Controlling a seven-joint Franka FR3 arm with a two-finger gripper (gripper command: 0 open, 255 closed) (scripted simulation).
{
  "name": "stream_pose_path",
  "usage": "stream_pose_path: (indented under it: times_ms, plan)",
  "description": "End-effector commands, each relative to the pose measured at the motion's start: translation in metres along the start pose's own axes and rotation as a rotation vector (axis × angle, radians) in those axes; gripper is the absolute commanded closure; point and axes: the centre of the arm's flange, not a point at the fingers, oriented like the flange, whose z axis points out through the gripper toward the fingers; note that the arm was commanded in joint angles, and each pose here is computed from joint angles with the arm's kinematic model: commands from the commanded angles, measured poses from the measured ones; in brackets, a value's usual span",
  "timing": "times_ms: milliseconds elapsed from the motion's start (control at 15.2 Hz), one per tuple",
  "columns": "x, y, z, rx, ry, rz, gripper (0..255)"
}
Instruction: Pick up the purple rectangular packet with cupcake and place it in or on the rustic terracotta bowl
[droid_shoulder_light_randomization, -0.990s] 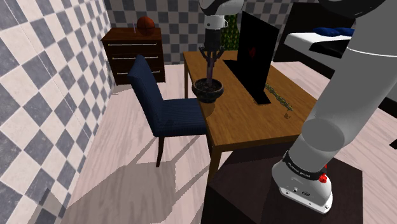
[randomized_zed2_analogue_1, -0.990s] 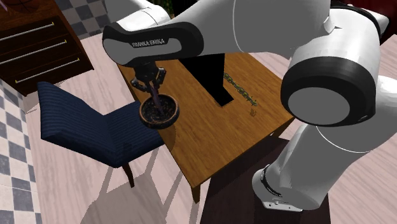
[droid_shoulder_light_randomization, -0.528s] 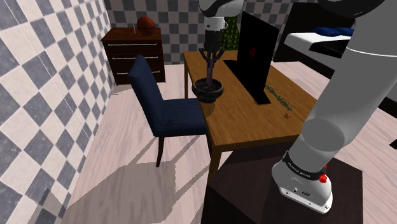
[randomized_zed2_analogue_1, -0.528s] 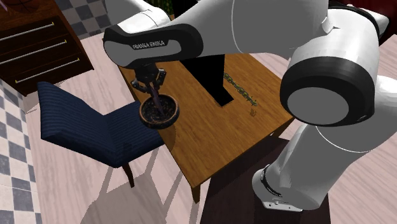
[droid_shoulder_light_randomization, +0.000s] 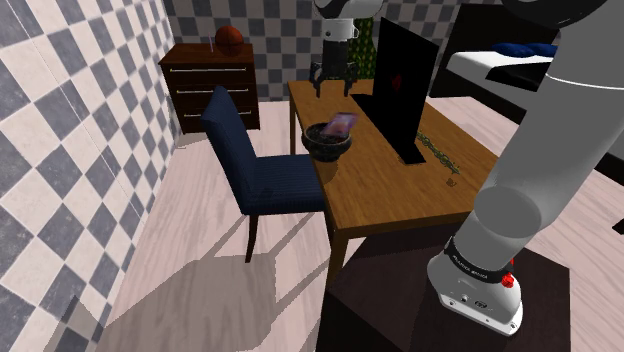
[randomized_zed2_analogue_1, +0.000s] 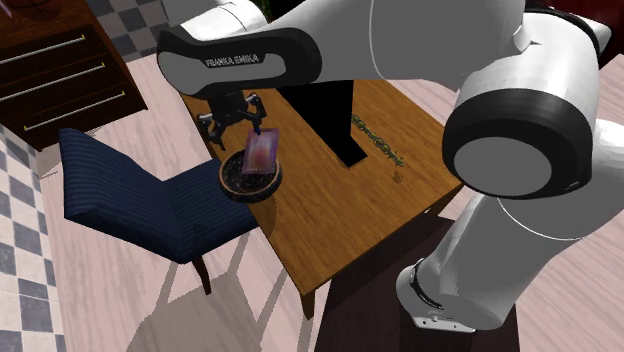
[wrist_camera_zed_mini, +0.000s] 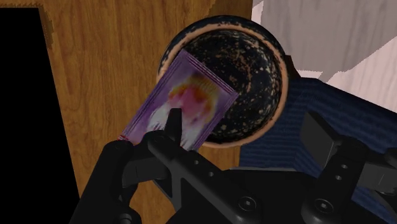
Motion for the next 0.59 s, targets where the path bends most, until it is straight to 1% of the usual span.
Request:
stream_pose_path:
  times_ms: [0,66,528]
  plan:
    - [0.001,0.0,-0.022,0.0,-0.001,0.0,0]
    - [0.001,0.0,-0.032,0.0,-0.001,0.0,0]
    - [0.001,0.0,-0.032,0.0,-0.001,0.0,0]
